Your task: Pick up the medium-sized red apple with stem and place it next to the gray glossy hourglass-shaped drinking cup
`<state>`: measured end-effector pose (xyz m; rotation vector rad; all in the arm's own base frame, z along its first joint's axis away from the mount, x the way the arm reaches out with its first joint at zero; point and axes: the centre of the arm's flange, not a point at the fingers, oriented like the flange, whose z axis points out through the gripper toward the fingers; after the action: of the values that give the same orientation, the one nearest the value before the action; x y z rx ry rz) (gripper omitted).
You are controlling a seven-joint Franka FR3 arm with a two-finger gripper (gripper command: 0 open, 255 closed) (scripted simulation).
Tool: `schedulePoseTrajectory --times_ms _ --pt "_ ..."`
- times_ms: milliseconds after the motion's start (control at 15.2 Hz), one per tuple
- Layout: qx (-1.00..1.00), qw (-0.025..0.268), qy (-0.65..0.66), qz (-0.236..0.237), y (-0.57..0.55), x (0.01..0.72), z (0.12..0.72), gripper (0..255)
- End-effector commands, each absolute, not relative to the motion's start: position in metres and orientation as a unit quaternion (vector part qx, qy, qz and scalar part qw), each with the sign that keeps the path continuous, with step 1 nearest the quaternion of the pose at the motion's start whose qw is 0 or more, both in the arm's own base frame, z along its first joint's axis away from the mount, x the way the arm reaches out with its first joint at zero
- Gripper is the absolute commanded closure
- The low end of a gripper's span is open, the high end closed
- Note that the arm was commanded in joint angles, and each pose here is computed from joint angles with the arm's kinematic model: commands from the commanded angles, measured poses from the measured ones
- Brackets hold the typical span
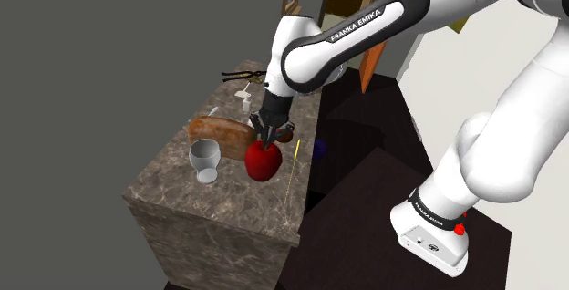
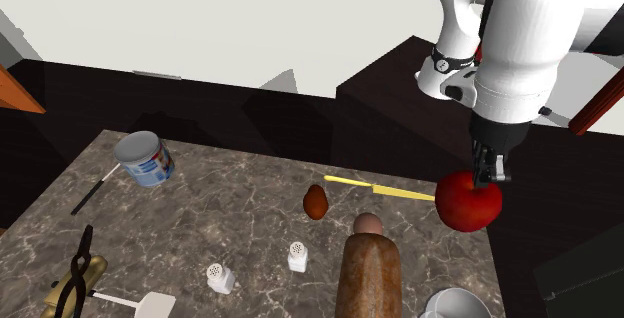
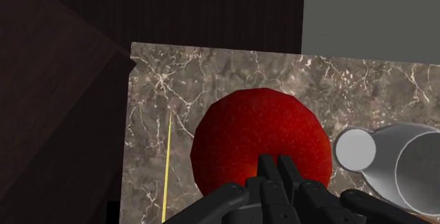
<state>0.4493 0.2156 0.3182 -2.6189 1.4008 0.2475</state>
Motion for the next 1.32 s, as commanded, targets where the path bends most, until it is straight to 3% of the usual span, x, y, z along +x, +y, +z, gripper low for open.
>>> schedulePoseTrajectory --times_ms 0,1254 --pt "-0.876 0.081 0.469 0.083 0.215 0.449 0.308 255" --pt "-0.876 0.081 0.469 0.083 0.215 0.449 0.21 255"
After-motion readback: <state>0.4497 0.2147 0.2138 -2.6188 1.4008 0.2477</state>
